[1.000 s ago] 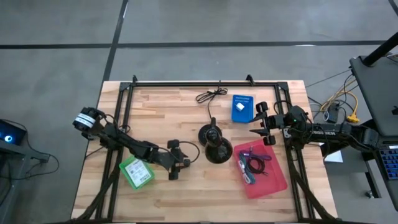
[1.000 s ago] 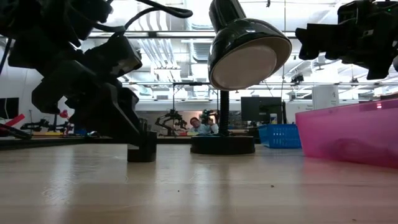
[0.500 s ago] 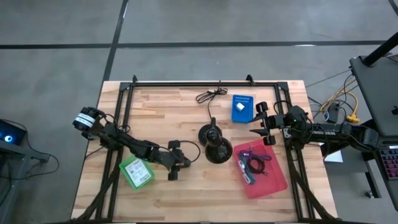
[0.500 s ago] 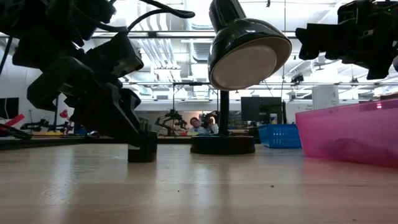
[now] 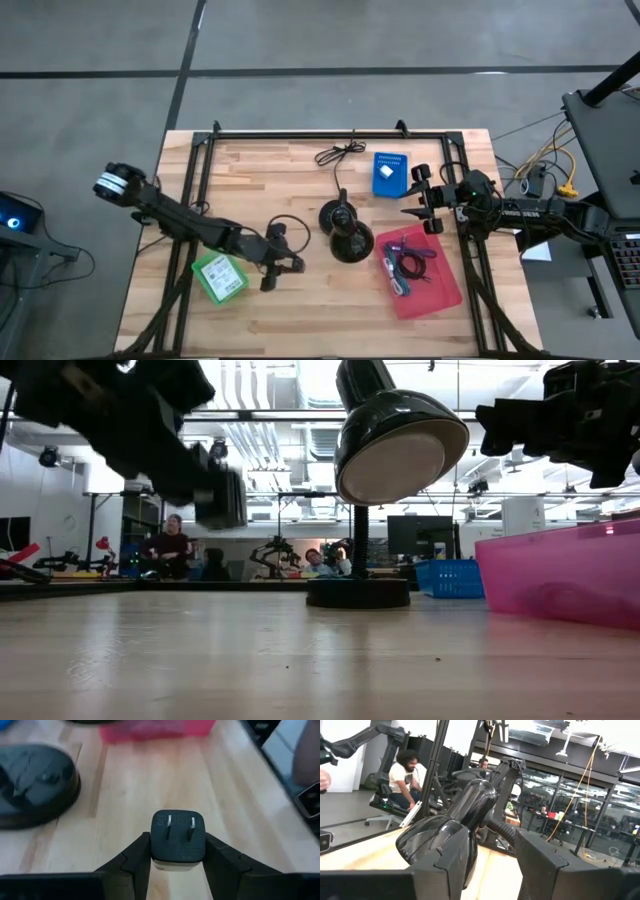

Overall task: Pick and place items into bin
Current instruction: Put the black charger adapter into the blue bin

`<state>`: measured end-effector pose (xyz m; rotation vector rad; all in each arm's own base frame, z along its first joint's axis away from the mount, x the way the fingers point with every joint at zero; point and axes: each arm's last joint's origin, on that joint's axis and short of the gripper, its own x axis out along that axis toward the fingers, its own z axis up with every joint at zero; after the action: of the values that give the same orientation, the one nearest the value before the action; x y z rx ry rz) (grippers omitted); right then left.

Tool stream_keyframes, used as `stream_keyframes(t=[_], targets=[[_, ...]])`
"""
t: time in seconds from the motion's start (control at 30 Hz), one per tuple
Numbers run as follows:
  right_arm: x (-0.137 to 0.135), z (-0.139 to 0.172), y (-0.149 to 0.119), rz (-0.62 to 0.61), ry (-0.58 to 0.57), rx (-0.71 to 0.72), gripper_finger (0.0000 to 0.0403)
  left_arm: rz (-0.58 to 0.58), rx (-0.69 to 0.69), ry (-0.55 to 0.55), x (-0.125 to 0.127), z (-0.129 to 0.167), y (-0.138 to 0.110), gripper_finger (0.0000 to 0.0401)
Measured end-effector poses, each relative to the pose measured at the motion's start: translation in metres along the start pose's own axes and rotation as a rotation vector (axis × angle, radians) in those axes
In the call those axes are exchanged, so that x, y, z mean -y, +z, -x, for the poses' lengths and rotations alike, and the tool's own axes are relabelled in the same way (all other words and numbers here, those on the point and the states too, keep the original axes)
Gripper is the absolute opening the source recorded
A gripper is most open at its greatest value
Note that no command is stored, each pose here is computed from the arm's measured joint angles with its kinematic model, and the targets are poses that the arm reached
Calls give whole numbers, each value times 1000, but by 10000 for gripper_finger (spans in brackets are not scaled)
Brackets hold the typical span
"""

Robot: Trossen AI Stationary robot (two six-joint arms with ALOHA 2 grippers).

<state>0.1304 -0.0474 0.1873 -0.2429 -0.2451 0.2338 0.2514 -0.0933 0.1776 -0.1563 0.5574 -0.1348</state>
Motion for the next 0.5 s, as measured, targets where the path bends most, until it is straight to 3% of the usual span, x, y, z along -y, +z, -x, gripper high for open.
stream_keyframes(t=[0.33,0.5], targets=[[0,0,0,2,1,-1,149,-167,230,-92,18,21,26,131],[-2,0,-1,44,56,-7,156,-206,271,-69,19,22,30,131]])
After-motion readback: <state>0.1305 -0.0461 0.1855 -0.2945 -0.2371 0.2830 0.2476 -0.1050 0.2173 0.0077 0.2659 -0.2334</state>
